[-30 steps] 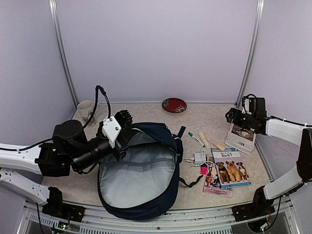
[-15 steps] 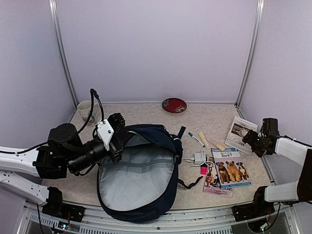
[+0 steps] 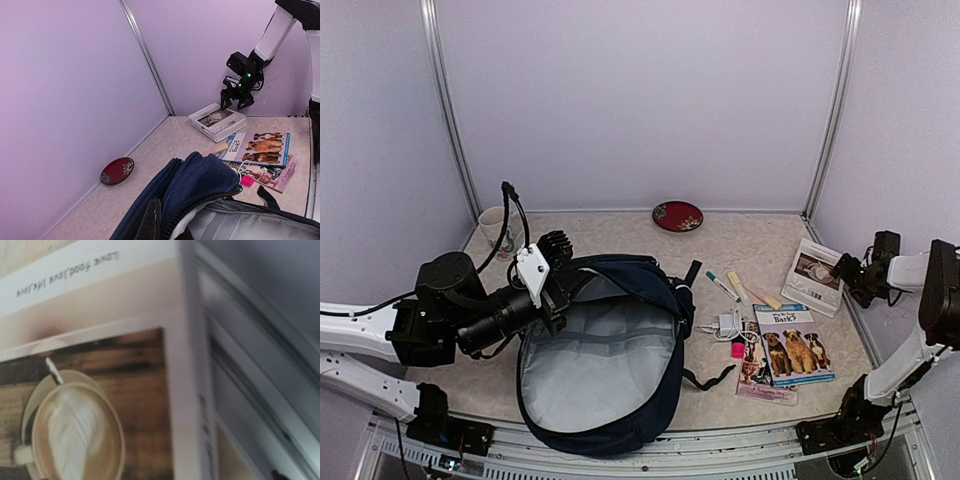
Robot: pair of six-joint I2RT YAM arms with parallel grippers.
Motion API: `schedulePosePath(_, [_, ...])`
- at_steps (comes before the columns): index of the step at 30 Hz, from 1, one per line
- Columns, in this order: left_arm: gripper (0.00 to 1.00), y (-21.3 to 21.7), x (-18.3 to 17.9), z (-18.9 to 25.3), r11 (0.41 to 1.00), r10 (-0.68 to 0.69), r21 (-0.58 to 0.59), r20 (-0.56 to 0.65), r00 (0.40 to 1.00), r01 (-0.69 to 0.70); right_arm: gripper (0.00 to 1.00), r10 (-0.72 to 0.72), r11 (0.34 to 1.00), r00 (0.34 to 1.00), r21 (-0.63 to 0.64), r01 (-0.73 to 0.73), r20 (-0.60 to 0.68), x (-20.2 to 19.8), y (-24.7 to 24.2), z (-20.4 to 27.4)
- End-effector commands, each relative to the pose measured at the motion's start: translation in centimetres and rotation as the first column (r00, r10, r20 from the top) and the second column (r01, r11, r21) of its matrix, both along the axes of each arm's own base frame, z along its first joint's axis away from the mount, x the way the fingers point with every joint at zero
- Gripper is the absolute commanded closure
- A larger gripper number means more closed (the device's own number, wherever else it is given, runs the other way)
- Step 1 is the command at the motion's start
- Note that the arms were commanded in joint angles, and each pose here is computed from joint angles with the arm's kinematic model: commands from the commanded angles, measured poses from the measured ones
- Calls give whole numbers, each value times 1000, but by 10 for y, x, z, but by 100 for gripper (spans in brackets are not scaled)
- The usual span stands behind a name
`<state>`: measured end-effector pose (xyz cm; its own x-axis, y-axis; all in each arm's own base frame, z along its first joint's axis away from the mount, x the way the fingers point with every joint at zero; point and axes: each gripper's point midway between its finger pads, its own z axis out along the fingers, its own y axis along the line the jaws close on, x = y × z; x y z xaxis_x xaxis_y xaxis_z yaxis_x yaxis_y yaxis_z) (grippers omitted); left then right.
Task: Pack the student bag
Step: Adjust the book at the corner of the board.
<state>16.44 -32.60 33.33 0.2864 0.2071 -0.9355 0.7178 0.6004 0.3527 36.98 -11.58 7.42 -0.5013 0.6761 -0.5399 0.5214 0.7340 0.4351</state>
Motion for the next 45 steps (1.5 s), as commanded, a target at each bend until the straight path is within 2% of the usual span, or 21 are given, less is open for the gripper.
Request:
schedulePosePath(1, [100, 7, 1, 44, 988, -2, -155, 34, 999, 7, 10, 147, 989, 989, 11, -148, 4, 24, 7, -9])
schedulePosePath(4, [100, 9, 3, 44, 988, 1, -157, 29, 1000, 3, 19, 250, 968, 968, 33, -250, 13, 37, 24, -17])
schedulePosePath(8, [100, 11, 9, 43, 988, 13, -153, 25, 1000, -9, 20, 408, 903, 905, -91, -420, -124, 55, 64, -29])
schedulePosePath(17, [100, 15, 11, 46, 987, 17, -161, 21, 1000, -13, 22, 460, 815, 833, -225, -533, -308, 52, 97, -35])
schedulePosePath(20, [100, 15, 11, 45, 987, 13, -158, 20, 1000, -10, 21, 437, 819, 847, -255, -514, -304, 51, 93, -19])
schedulePosePath(25, [100, 16, 10, 44, 987, 9, -158, 15, 1000, -7, 21, 334, 851, 917, -348, -393, -220, 48, 87, 30])
schedulePosePath(27, [100, 17, 10, 45, 986, 10, -166, 17, 1000, -7, 22, 281, 904, 951, -298, -307, -129, 37, 92, 41])
schedulePosePath(29, [100, 18, 10, 45, 985, 13, -170, 16, 1000, -10, 25, 275, 955, 960, -129, -267, 49, 26, 117, 54])
schedulePosePath(31, [100, 19, 10, 46, 985, 12, -173, 16, 1000, -9, 31, 210, 973, 955, 46, -224, 209, 12, 135, 66])
schedulePosePath(33, [100, 18, 9, 46, 985, 7, -173, 18, 1000, -3, 37, 98, 968, 959, 198, -154, 264, -1, 140, 60])
schedulePosePath(35, [100, 18, 9, 47, 984, 3, -176, 16, 1000, 0, 41, 31, 952, 966, 286, -107, 257, -8, 142, 49])
schedulePosePath(37, [100, 19, 8, 47, 984, -1, -177, 13, 1000, 3, 40, 22, 945, 974, 313, -93, 224, -10, 147, 38])
schedulePosePath(41, [100, 22, 7, 48, 983, 1, -186, 13, 1000, 1, 33, 43, 953, 983, 290, -93, 176, -1, 151, 22])
schedulePosePath(45, [100, 25, 7, 49, 981, 5, -195, 10, 1000, -4, 24, 3, 967, 994, 254, -32, 113, 8, 140, 0])
